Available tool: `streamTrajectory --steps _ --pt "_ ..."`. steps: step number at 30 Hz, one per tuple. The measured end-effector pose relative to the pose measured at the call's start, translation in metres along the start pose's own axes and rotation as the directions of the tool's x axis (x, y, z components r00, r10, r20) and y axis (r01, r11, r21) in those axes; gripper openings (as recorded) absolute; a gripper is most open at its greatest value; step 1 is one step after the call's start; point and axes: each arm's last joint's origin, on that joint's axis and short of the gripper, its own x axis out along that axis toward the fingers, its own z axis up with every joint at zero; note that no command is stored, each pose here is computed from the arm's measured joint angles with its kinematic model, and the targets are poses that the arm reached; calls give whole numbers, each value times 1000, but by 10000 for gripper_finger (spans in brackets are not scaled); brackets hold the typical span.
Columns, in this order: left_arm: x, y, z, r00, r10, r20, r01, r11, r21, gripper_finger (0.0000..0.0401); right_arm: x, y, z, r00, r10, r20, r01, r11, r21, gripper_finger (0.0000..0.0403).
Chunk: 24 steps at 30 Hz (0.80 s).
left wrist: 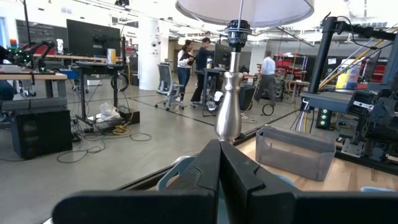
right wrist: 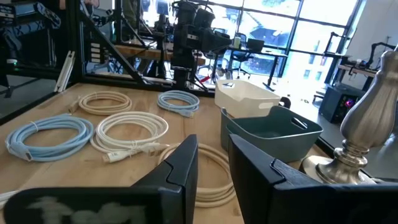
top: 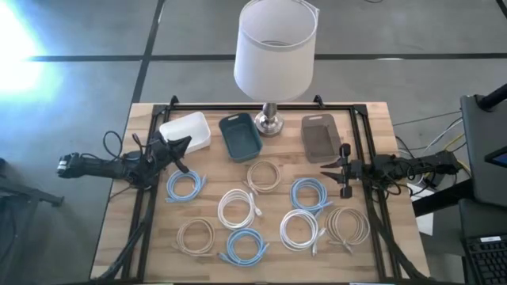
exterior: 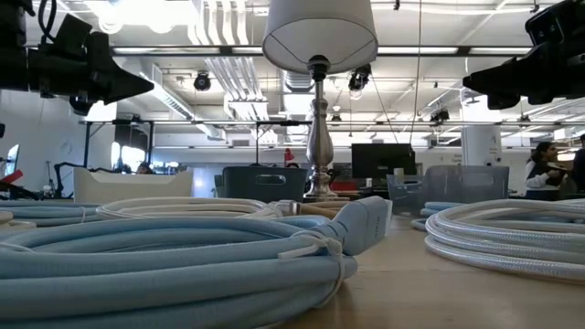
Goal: Pick & Place USB Port
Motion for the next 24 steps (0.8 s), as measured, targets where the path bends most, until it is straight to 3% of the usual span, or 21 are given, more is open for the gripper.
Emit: streamTrajectory --steps 12,24 --pt "0 0 0 1000 0 0 0 1000 0 12 0 0 0 1000 0 0 0 1000 0 68" --pt "0 0 0 1000 0 0 0 1000 0 12 0 0 0 1000 0 0 0 1000 0 84"
